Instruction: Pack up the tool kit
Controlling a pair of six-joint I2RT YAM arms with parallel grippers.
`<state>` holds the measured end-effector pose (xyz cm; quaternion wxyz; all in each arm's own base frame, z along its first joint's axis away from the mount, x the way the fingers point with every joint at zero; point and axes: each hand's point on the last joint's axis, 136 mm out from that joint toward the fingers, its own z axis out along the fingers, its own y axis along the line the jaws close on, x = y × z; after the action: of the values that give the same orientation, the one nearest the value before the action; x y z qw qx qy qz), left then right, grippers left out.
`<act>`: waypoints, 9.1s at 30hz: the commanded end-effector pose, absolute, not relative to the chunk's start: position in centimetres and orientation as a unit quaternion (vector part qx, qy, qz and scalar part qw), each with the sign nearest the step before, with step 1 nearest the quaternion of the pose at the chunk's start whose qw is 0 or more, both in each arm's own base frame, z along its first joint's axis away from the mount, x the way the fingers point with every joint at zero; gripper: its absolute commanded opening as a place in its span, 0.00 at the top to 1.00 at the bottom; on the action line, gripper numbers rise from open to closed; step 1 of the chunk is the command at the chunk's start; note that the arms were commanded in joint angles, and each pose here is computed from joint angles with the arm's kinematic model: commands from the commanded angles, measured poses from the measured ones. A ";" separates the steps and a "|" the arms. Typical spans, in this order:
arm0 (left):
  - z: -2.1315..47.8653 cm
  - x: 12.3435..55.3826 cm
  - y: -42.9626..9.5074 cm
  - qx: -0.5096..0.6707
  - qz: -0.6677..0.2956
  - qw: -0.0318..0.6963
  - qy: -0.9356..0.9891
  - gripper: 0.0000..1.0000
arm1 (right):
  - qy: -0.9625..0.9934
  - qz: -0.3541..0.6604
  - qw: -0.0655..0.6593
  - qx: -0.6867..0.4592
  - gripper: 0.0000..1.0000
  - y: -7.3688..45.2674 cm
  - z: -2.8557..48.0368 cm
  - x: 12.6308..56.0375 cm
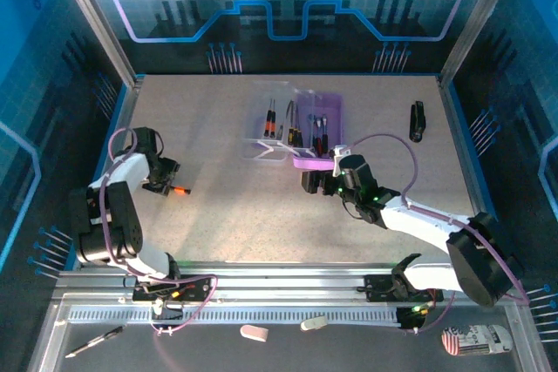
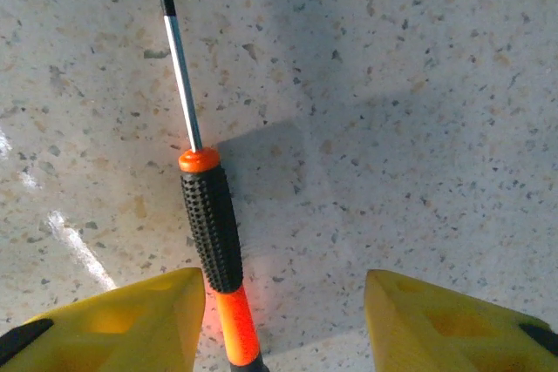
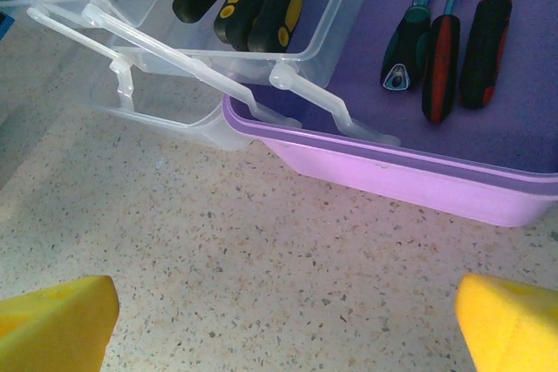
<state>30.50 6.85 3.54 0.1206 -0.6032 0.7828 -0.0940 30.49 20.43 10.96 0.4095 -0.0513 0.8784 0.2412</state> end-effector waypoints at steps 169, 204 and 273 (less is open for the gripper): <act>5.9 43.5 -11.3 -0.181 -0.251 0.206 0.928 0.99 | 0.901 0.248 0.342 0.099 0.58 9.6 7.8 39.9; 19.2 36.3 -10.2 -0.023 -0.021 0.261 0.965 1.00 | 0.903 0.305 0.292 0.082 0.53 13.8 5.5 38.9; 20.3 40.8 -24.7 0.025 -0.136 0.261 0.955 0.01 | 0.897 0.285 0.327 0.086 0.49 15.6 4.9 37.8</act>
<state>39.80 -23.84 22.06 0.2728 0.0278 0.9534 -0.1261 37.45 16.61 4.24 0.3043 0.0853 0.9011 0.2968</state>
